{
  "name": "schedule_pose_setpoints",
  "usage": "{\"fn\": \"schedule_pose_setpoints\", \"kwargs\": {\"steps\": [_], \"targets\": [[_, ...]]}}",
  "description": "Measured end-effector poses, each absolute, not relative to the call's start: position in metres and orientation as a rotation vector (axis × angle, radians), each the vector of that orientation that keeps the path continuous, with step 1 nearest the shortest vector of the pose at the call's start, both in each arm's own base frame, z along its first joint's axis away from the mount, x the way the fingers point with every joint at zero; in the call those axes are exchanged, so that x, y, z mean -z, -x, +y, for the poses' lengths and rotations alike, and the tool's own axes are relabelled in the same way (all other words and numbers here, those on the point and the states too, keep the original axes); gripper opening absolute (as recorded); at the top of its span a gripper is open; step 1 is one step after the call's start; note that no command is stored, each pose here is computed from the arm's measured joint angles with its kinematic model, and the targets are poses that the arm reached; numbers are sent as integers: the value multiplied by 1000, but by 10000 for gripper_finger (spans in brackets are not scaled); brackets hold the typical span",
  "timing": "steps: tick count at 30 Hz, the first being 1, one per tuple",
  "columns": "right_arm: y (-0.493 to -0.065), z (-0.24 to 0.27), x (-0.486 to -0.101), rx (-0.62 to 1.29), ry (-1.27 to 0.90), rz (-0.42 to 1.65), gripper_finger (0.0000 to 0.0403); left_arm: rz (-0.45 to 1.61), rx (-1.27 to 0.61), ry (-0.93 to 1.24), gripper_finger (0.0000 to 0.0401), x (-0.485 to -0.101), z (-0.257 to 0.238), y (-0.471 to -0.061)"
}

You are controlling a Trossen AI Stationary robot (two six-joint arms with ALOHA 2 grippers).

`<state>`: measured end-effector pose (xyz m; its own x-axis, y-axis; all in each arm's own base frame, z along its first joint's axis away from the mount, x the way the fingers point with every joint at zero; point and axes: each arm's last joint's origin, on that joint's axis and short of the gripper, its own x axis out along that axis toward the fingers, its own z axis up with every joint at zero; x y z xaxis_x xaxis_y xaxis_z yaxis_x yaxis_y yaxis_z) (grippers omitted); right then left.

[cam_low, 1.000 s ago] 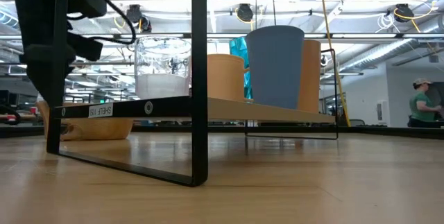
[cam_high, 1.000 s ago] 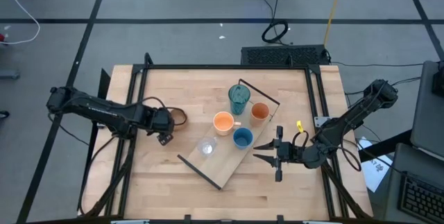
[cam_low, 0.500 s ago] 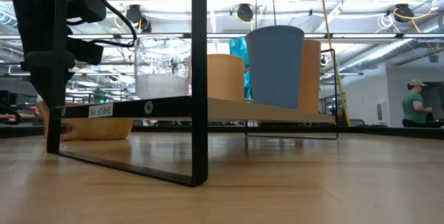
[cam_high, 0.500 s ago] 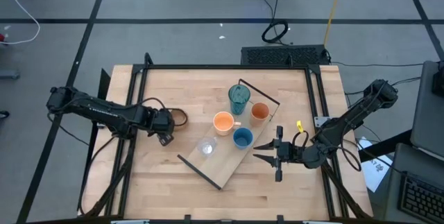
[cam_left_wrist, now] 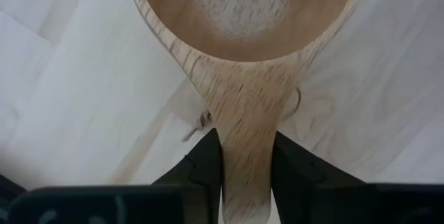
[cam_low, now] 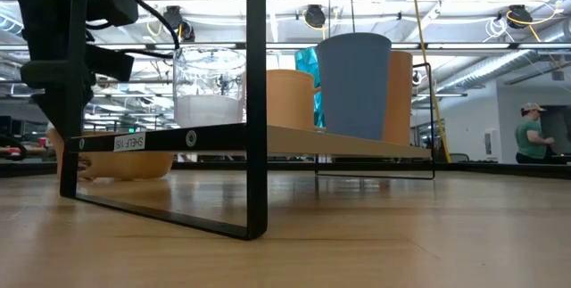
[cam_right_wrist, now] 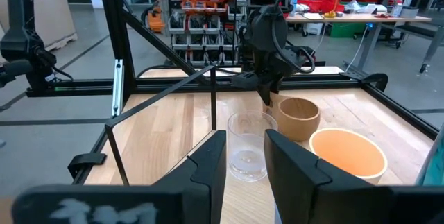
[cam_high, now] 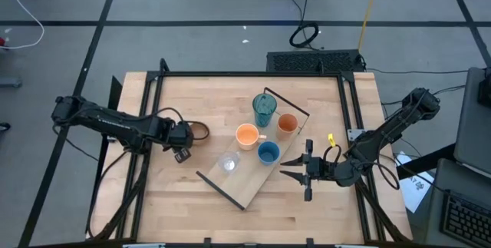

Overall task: Stack small to large cups/mugs on shelf
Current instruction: Put the brown wooden mug on the shelf

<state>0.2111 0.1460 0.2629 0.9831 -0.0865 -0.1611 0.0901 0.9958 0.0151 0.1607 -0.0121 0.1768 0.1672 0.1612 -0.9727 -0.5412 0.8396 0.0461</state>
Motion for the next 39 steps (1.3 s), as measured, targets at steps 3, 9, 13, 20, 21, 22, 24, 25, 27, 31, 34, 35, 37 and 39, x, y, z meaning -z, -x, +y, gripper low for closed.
{"fn": "schedule_pose_setpoints", "kwargs": {"steps": [3,9,13,20,21,22,24,25,27,31,34,35,37,39], "targets": [[-211,146,-263,89,-23,161,89,1318,-489,317,91,-182,-13,-162],[-214,142,-263,111,-47,159,89,1314,-488,204,93,-205,-19,-165],[-218,135,-263,142,-58,157,89,1301,-483,124,94,-226,-23,-167],[-228,126,-266,187,-94,108,89,1219,-479,-1,95,-269,-28,-171],[-230,126,-266,191,-91,99,89,1201,-474,-18,95,-275,-29,-171],[-232,126,-265,195,-80,93,89,1188,-464,-41,96,-280,-30,-172],[-239,127,-263,202,-60,76,89,1151,-443,-76,96,-291,-32,-174],[-242,127,-262,206,-47,74,89,1130,-436,-94,96,-296,-33,-175],[-251,130,-264,213,-24,75,89,1089,-431,-123,96,-306,-34,-176],[-271,135,-271,232,21,76,89,1017,-417,-166,96,-322,-38,-178],[-285,139,-274,241,56,79,89,970,-406,-181,96,-332,-42,-178],[-288,141,-275,241,64,78,89,957,-392,-187,96,-334,-43,-179],[-293,143,-278,241,71,74,89,921,-356,-199,96,-338,-48,-180],[-296,145,-277,240,80,77,89,889,-315,-217,96,-342,-53,-182]]}}
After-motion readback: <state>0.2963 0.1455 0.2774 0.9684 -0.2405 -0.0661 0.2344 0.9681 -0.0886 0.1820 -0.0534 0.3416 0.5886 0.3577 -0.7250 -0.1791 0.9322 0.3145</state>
